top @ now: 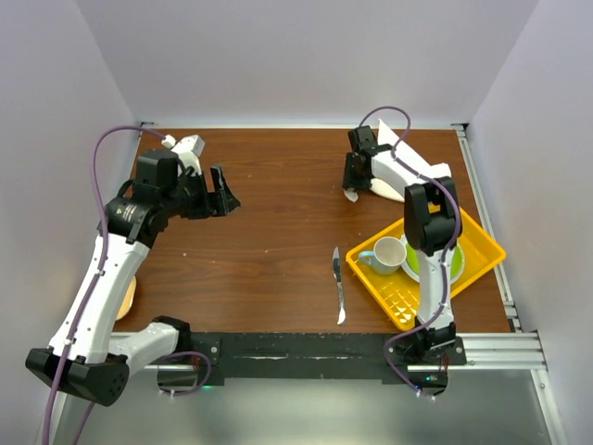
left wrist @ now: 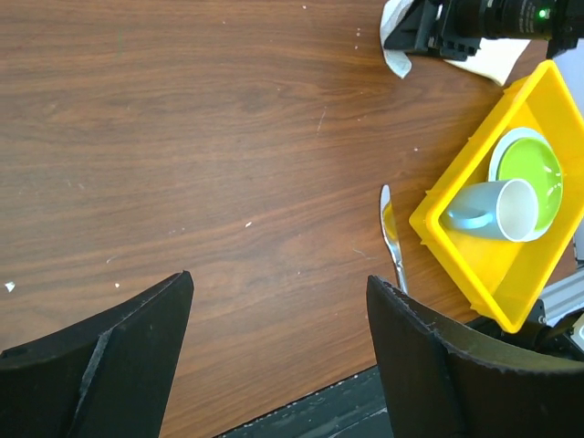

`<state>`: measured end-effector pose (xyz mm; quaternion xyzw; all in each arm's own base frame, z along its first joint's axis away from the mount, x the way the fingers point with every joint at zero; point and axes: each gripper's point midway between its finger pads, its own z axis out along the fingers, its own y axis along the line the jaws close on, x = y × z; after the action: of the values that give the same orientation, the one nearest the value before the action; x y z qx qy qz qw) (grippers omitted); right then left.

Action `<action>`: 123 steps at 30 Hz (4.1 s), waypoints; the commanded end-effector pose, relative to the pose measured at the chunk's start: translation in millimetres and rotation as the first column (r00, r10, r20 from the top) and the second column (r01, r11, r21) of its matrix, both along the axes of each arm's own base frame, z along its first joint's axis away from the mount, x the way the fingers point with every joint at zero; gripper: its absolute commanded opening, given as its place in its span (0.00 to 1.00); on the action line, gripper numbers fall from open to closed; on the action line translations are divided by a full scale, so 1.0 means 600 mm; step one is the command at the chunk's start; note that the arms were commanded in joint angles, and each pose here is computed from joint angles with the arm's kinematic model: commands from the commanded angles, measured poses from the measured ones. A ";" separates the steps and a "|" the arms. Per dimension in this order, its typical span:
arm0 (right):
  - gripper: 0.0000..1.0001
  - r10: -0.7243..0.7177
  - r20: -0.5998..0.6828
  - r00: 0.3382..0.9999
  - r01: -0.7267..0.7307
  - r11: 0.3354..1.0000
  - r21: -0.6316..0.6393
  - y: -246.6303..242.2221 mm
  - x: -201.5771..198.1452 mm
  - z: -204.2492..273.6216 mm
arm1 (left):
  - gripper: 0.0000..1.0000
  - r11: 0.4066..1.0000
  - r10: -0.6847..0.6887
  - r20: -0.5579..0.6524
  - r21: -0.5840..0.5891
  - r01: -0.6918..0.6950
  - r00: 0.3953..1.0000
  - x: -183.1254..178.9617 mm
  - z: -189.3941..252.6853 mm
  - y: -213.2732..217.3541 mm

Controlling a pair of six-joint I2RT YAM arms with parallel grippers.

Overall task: Fold the napkin, place the utensils inside, and roll it up
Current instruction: Move the napkin to the centre of the board, then flatten the napkin out

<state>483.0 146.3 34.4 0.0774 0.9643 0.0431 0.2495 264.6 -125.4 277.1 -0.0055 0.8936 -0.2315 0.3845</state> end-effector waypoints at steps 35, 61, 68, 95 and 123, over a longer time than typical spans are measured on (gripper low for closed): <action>0.69 0.128 -0.021 0.992 -0.117 0.952 0.283 0.235 -0.077 0.181 | 0.64 0.996 -0.068 -0.238 0.048 0.082 0.969 0.140 -0.277 -0.085; 0.57 0.159 0.103 0.982 -0.159 0.987 -0.006 0.339 0.008 0.002 | 0.50 0.988 -0.104 -0.239 0.085 0.127 0.965 0.062 -0.302 -0.060; 0.05 0.337 0.178 0.924 -0.363 0.922 0.136 0.447 -0.016 0.066 | 0.51 0.993 0.036 -0.215 0.117 -0.011 0.976 0.051 -0.267 -0.025; 0.00 0.642 0.082 0.763 -0.573 0.611 0.546 0.351 -0.344 0.119 | 0.57 0.959 -0.075 -0.322 -0.283 -0.021 0.944 0.037 -0.273 -0.104; 0.00 0.672 0.033 0.739 -0.576 0.606 0.548 0.352 -0.348 0.101 | 0.43 0.891 0.068 -0.528 -0.350 -0.290 0.846 0.053 -0.340 -0.120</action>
<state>273.3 351.5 82.3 -0.1775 0.9082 0.3666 0.0960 277.8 -190.5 58.7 -0.2370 0.8965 -0.3531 0.1241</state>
